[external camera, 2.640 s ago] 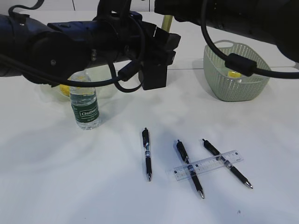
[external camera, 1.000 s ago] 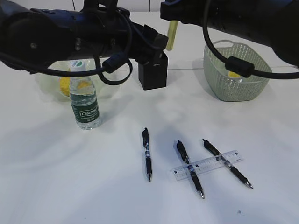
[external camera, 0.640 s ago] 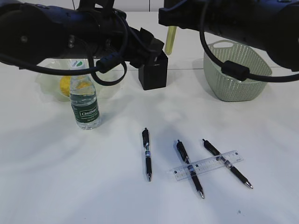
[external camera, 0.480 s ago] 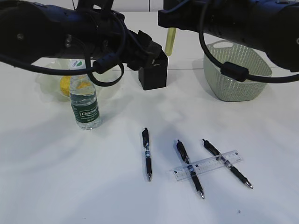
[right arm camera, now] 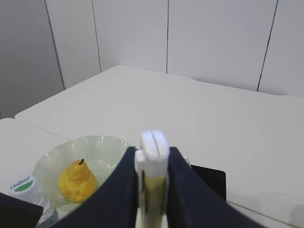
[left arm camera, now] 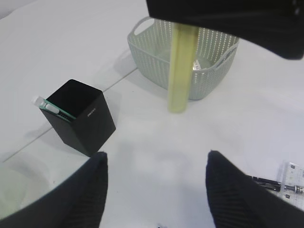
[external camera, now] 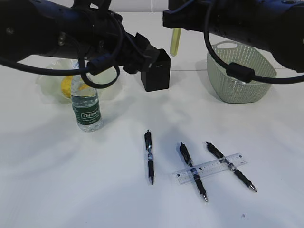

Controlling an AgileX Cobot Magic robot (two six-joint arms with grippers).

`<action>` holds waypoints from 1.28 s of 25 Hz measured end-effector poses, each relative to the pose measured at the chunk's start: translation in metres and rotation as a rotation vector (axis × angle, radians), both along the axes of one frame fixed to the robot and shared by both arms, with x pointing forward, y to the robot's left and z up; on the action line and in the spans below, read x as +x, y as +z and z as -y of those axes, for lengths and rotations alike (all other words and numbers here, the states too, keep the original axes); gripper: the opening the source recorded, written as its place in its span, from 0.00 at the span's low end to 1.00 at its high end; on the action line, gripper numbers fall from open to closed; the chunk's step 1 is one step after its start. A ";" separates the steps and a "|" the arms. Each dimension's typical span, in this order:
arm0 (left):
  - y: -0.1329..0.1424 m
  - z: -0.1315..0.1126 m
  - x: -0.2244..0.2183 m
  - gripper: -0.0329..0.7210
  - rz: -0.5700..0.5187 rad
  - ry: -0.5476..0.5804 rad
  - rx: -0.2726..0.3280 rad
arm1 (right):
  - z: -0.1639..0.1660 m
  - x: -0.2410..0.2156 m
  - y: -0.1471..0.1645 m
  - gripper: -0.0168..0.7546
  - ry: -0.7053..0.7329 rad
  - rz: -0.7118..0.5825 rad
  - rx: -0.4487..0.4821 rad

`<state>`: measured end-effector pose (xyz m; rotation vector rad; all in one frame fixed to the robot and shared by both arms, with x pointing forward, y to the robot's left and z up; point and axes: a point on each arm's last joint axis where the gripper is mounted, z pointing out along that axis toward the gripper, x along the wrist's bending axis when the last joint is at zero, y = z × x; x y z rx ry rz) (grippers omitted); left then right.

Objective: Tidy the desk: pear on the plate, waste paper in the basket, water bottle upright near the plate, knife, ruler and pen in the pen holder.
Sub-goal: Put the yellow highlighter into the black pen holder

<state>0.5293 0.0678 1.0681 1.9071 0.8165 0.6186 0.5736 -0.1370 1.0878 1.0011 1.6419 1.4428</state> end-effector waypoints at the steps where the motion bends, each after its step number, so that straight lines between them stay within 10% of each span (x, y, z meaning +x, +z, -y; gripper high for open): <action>1: 0.000 0.000 0.000 0.65 0.001 -0.001 0.004 | 0.001 0.001 0.000 0.16 -0.004 0.001 -0.002; 22: 0.001 -0.002 -0.001 0.66 0.026 -0.019 0.049 | 0.015 0.007 0.000 0.16 -0.040 0.020 -0.042; 32: 0.005 -0.039 0.021 0.66 0.006 0.112 0.024 | 0.015 0.007 0.000 0.16 -0.039 0.021 -0.046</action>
